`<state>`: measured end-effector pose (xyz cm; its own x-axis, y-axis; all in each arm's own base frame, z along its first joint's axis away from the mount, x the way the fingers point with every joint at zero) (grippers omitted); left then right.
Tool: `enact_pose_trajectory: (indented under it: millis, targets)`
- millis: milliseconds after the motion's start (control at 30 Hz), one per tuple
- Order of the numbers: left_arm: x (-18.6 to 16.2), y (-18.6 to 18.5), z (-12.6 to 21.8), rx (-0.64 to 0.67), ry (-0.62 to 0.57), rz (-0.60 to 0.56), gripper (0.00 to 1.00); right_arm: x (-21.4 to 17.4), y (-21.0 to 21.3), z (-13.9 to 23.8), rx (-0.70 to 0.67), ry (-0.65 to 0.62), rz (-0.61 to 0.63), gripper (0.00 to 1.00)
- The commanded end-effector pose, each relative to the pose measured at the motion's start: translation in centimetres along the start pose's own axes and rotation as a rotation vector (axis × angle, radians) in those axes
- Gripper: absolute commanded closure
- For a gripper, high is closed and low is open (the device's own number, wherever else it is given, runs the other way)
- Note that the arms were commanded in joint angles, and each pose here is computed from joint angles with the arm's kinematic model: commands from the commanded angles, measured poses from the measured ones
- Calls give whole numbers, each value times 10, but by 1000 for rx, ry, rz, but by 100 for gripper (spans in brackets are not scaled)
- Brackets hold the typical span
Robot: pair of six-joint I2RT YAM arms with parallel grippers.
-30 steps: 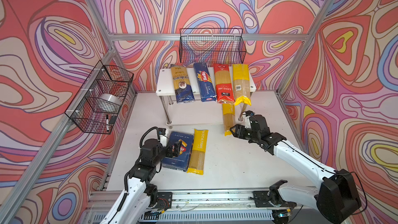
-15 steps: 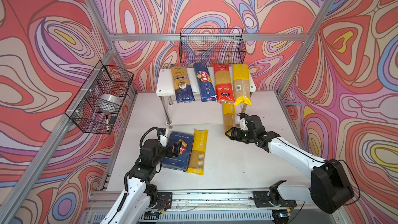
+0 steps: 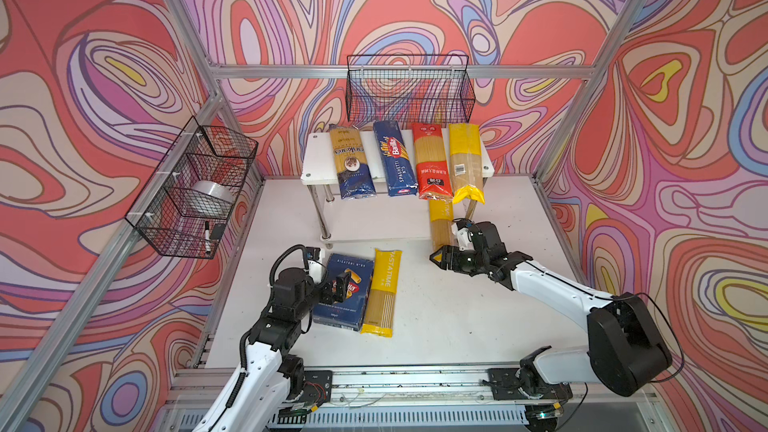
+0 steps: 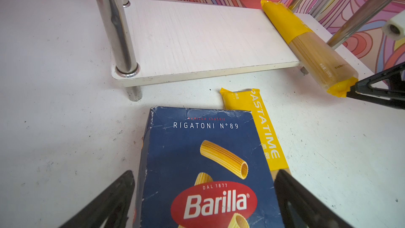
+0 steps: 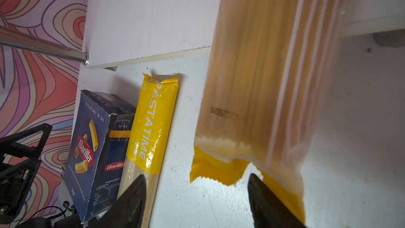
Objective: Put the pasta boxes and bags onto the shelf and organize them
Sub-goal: 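Lower the Pastatime bag against the shelf beside the other yellow bag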
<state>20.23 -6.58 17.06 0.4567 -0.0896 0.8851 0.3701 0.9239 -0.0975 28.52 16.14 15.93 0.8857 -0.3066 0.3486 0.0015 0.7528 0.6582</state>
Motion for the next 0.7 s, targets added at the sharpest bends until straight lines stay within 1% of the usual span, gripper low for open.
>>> enact_pose_trajectory:
  millis: [0, 233, 667]
  targets:
    - [6, -1, 2, -1, -8, -11, 0, 0, -3, -7, 12, 3, 8, 25]
    - [7, -1, 2, -2, -10, -11, 0, 1, -6, -17, 9, 8, 2, 25]
    - [7, -1, 2, -1, -10, -11, 0, 10, -5, -13, 13, -88, 21, 24]
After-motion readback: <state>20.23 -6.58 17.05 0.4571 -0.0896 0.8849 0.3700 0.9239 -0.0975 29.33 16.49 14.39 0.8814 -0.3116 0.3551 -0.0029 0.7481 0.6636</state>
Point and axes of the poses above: each gripper's point midway between its finger pads, its own z axis back along the fingers, its own y axis along the line the jaws close on, x = y × z, the point moved 7 cm from there along z, back along the fingers, and after that the axes turned 10 degrees about -z, right-handed, at the moved point
